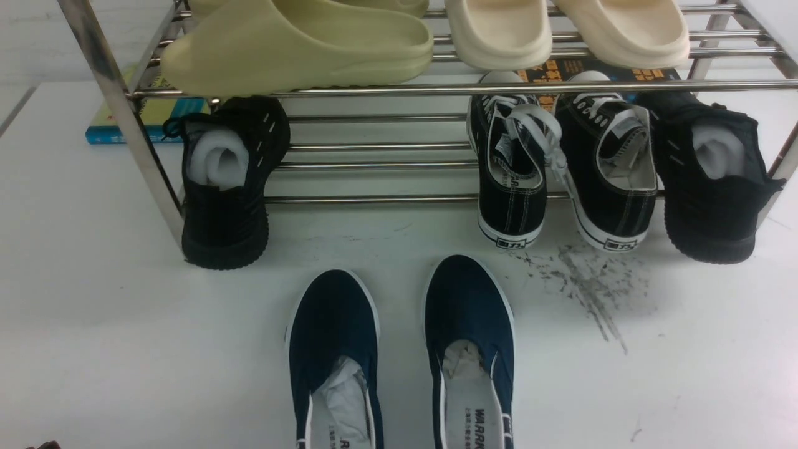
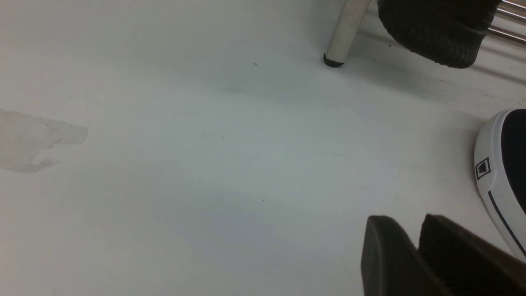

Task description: Take the shoes off the shelf with your hand on the white table.

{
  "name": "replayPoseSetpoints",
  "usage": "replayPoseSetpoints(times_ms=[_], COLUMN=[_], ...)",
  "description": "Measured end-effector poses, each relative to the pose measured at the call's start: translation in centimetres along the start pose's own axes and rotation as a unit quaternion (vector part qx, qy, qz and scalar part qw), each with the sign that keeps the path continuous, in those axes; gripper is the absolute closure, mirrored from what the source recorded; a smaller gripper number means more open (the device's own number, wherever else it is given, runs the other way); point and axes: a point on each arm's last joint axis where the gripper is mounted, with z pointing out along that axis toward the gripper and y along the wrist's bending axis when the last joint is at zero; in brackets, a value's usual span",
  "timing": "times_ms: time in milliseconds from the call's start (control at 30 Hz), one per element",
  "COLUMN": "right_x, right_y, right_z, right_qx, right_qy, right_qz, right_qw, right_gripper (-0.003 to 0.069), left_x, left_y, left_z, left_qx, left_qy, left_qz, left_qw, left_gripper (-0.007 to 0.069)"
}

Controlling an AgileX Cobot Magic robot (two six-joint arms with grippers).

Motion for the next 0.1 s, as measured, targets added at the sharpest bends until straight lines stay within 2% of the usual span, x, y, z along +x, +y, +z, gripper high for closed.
replayPoseSetpoints(times_ms=[100], right_x=[0.00], right_y=[0.00], right_z=[0.00], right_qx=[0.000], right_qy=[0.000], right_qz=[0.000], right_qw=[1.000], right_gripper=[0.0419], left_x=[0.00], left_y=[0.00], left_z=[0.00], left_qx=[0.000], left_qy=[0.000], left_qz=[0.000], left_qw=[1.000], left_gripper=[0.0467])
